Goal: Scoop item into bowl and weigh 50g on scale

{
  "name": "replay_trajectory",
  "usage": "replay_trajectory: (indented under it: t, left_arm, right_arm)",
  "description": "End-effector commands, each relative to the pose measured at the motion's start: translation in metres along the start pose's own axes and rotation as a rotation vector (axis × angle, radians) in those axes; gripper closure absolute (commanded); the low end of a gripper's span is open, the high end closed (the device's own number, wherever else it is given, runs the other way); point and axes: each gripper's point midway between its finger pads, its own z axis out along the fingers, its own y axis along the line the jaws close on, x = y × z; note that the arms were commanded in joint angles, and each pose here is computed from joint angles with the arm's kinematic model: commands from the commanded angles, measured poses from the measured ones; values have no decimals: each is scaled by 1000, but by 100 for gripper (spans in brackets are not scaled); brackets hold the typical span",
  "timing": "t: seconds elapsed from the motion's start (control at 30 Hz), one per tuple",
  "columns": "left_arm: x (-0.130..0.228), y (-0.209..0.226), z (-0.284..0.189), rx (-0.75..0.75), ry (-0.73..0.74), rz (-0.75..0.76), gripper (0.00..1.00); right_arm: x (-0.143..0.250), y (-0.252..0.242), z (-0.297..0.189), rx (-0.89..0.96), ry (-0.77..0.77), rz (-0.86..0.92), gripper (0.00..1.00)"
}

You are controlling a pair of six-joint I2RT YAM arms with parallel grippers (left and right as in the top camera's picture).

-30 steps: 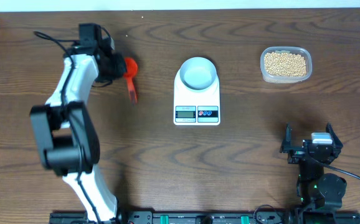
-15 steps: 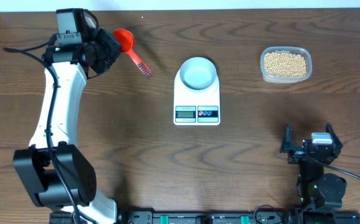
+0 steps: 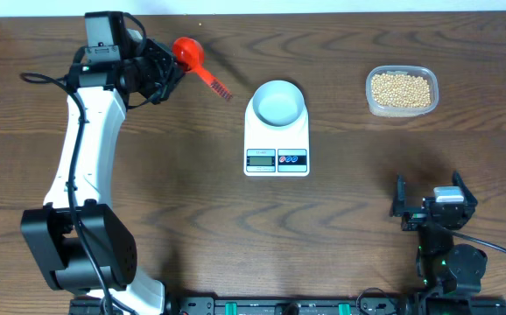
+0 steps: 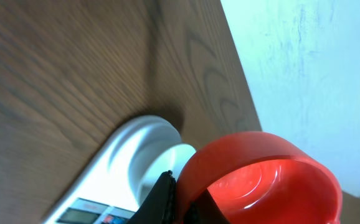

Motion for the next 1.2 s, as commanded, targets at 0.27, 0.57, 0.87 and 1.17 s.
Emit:
replay_trajectory:
  t: [0.27,0.57,0.87,1.17]
  left_arm:
    - [26,-28,1,54,46,-84,93]
    - [26,-27,1,53,46,-84,93]
    - [26,-27,1,54,46,-85,93]
    - [35,-31,5,51,64,-105,93]
  right_arm:
    - [-48,42,-9,-280,-169,266,1]
    - [-33,51,-6,-328,-82,363,1]
    - [-7,60,-6,-356,39,417,1]
    - [-43,77,-9,-500,14,452,1]
